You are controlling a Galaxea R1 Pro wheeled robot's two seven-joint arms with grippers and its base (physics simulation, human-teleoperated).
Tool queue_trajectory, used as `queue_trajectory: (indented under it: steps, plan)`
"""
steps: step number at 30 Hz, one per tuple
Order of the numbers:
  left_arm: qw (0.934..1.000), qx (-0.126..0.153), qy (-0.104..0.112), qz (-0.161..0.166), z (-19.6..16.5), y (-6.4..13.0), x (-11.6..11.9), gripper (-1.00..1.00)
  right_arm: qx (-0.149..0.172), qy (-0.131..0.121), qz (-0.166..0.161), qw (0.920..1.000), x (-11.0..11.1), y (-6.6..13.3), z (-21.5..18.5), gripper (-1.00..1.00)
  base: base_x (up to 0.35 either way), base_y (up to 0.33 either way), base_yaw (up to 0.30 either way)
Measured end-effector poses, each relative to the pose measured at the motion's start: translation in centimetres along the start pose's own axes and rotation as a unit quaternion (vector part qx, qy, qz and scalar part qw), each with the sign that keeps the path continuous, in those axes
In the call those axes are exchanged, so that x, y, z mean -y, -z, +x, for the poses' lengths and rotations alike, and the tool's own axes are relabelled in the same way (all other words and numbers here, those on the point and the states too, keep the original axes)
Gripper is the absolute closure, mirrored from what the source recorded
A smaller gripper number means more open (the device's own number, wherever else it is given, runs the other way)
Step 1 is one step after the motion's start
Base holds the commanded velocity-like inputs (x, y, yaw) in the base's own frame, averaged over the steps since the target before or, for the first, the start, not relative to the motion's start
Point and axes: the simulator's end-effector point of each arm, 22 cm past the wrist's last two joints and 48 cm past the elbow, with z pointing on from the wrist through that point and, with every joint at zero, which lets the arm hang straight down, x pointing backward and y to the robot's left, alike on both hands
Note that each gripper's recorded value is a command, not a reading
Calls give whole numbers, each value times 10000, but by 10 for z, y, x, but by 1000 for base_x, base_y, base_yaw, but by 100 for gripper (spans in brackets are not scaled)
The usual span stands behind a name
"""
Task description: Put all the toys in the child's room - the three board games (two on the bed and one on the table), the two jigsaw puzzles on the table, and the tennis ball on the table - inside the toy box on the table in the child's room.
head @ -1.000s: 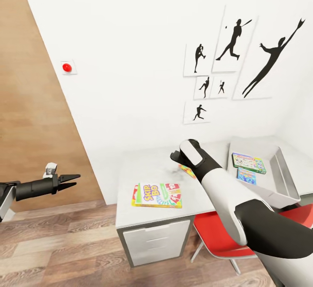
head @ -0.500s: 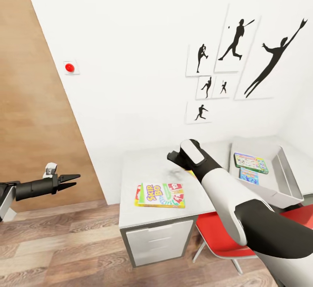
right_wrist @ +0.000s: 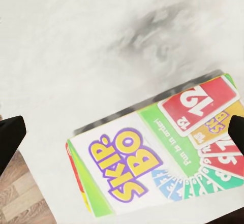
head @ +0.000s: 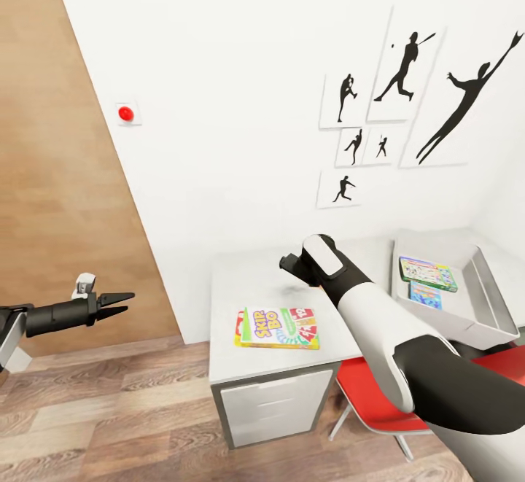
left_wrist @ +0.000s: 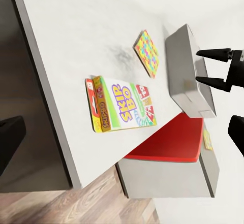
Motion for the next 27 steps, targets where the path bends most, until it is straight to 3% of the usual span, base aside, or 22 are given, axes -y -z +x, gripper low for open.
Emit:
queue_trajectory:
  steps: [6,9,15,27]
  plan:
    - [10000,0,8,12,0,-1,0,-100,35,-172,124,9998,10,-6,2,-100,0,38,0]
    - [10000,3,14,18,0,-1,1,-100,-43,-427,390,9983,31,-21,13,-100,0,8,0]
    - [10000,6,13,12,0,0,1,-100,-135,-709,594,9956,50,-31,23,-100,0,2,0]
    - [10000,6,13,15,0,0,1,-100,-151,-771,593,9951,52,-33,25,-100,0,0,0]
